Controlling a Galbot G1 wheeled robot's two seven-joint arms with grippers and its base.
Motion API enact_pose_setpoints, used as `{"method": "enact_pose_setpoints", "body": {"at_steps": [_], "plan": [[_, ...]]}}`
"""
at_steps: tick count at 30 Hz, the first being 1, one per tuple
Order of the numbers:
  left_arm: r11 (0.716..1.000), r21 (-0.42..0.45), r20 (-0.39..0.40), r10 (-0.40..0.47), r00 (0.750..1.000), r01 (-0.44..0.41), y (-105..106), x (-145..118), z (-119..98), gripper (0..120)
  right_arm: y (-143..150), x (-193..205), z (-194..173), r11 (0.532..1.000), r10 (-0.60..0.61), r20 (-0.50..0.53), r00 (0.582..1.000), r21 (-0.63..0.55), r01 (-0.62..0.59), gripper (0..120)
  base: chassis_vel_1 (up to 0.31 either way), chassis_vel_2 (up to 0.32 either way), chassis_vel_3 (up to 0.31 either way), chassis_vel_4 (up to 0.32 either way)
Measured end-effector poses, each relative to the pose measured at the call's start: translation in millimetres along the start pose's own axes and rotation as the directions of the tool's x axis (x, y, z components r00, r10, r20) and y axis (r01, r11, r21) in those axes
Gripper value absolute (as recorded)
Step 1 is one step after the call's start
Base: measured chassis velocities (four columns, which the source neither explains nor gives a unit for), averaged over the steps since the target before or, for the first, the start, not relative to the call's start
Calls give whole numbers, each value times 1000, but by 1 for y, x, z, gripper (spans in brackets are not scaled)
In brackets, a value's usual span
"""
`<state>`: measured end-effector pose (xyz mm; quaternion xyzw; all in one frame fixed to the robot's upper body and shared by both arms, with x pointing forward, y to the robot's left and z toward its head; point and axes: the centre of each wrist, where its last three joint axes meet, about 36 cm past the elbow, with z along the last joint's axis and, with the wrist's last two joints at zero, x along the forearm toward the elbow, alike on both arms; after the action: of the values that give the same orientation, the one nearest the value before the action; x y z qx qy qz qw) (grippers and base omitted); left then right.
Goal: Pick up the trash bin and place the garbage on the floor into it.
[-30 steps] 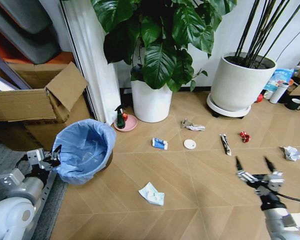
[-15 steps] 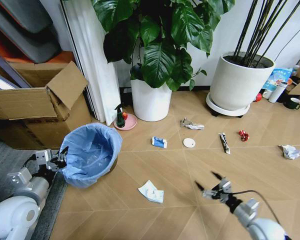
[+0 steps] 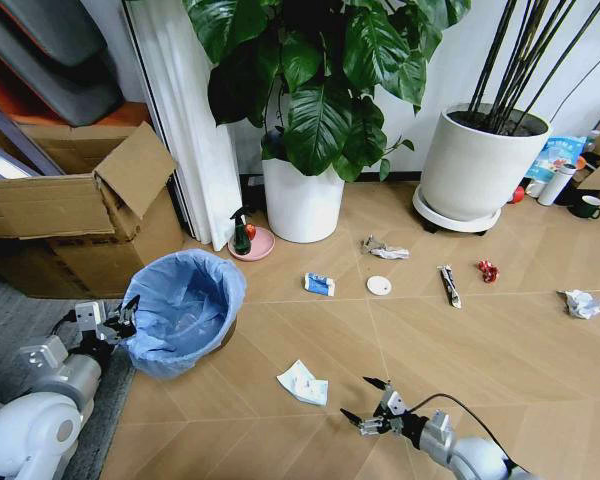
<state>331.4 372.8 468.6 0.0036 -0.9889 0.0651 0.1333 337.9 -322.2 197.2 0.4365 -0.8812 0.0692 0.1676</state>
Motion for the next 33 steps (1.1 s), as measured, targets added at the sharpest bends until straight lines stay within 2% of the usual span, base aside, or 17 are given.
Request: {"method": "enact_pose_setpoints", "body": {"at_steps": [12,24,27,29,30,33], "plan": [[1000,-2,6,-17,1000,17,6,3,-3,0,1,-61,22,995,-97,-68,993,21,99,100,0,0,0,0],[1000,-2,7,-24,1000,24,9,3,-3,0,21,-116,25,991,-134,-65,989,-1,134,98,0,0,0,0],[1000,-1,10,-21,1000,21,9,2,-5,0,18,-123,29,992,-124,-84,989,-18,123,86,0,0,0,0],[1000,-1,10,-21,1000,21,9,2,-5,0,17,-124,30,992,-123,-85,989,-19,122,86,0,0,0,0],[1000,-2,10,-21,1000,21,9,2,-5,0,15,-124,32,993,-117,-98,988,-28,115,78,0,0,0,0],[1000,-2,11,-20,1000,20,9,2,-6,0,13,-125,33,993,-114,-103,988,-34,111,71,0,0,0,0]]}}
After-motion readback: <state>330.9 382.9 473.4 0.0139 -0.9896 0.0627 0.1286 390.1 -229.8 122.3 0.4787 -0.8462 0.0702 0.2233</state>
